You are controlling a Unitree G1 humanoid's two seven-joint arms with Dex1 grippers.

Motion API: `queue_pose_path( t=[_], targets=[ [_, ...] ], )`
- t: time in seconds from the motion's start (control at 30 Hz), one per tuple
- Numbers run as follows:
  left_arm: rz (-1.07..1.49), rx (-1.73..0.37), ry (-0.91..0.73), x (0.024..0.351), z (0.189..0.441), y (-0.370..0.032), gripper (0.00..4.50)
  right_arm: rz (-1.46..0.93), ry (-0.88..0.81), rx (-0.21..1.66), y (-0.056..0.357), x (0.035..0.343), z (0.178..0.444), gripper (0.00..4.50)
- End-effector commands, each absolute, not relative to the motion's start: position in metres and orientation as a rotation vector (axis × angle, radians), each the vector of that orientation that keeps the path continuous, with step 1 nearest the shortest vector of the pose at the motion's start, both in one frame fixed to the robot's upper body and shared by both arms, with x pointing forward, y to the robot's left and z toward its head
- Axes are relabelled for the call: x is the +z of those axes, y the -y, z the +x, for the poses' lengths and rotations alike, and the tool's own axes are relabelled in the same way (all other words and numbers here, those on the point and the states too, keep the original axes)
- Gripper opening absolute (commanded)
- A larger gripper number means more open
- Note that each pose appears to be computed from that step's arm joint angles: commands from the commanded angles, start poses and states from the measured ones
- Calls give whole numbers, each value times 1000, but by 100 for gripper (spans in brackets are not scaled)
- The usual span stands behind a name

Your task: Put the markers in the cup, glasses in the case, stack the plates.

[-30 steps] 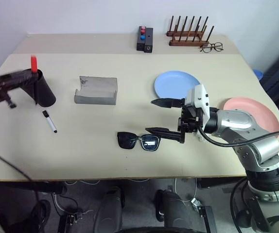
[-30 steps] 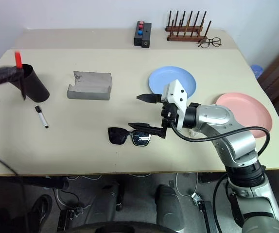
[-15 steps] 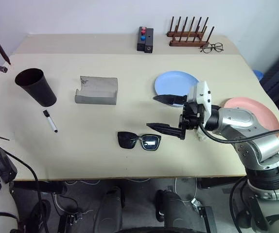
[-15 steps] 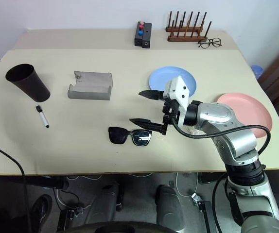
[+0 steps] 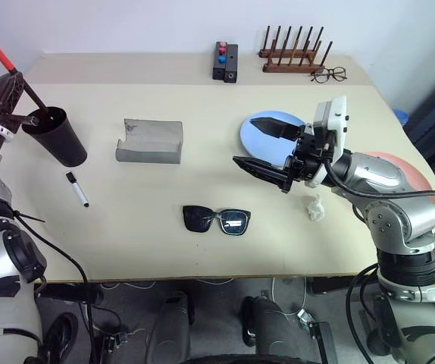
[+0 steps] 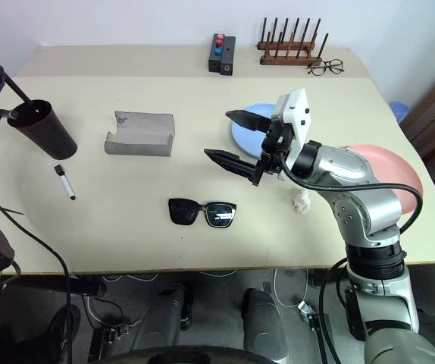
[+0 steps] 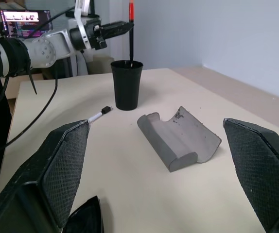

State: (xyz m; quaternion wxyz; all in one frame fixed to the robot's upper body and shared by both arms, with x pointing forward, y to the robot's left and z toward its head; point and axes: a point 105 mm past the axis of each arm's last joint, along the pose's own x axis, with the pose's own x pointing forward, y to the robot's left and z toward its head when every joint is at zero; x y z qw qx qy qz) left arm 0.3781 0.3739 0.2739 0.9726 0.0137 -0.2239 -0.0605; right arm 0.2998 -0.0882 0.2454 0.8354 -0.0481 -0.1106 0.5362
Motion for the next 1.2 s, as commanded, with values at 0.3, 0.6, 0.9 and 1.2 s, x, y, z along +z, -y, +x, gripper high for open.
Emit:
queue_pose_path(
  t=[0.3, 0.6, 0.9, 1.2],
  targets=[
    [46, -122, 474, 276, 374, -374, 127, -101, 288, 1131, 90, 257, 297, 450],
    [143, -141, 418, 282, 377, -366, 449, -102, 281, 1131, 90, 255, 297, 450],
    [94, -198, 99, 286, 351, -336, 449, -115, 270, 1115, 96, 251, 298, 450],
    [-54, 88, -122, 261, 327, -319, 449, -93, 276, 1158, 88, 249, 302, 450]
  ],
)
